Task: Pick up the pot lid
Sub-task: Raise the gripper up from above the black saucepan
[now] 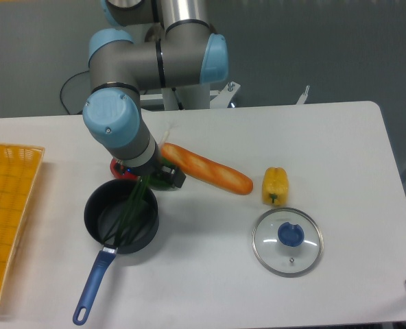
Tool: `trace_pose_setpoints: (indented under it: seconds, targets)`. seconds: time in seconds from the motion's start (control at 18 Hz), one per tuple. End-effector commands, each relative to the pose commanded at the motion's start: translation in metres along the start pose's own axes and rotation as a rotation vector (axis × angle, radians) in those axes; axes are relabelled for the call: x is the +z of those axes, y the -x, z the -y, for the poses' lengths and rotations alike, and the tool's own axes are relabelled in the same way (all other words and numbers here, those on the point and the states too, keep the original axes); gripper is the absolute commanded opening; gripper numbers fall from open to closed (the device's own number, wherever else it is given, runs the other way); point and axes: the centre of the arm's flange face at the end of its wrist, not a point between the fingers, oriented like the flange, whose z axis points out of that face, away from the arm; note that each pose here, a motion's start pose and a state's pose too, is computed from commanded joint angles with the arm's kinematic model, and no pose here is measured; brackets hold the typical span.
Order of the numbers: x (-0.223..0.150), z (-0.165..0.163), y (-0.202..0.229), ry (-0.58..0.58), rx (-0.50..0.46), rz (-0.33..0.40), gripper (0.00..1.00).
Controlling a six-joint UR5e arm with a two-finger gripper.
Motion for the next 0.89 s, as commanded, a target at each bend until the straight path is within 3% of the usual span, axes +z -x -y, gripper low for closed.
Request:
trace_pose_setpoints:
  seconds: [0.17,0.39,0.89]
  targets:
    - [-0.012,-0.004,0.006,-0.043,-0.005,0.012,1.00]
    - [-0.011,-0.006,0.010,-0.074,-0.015,-0.032,1.00]
    - [-0.011,-0.004,0.015,-0.112,-0.038,-0.009,1.00]
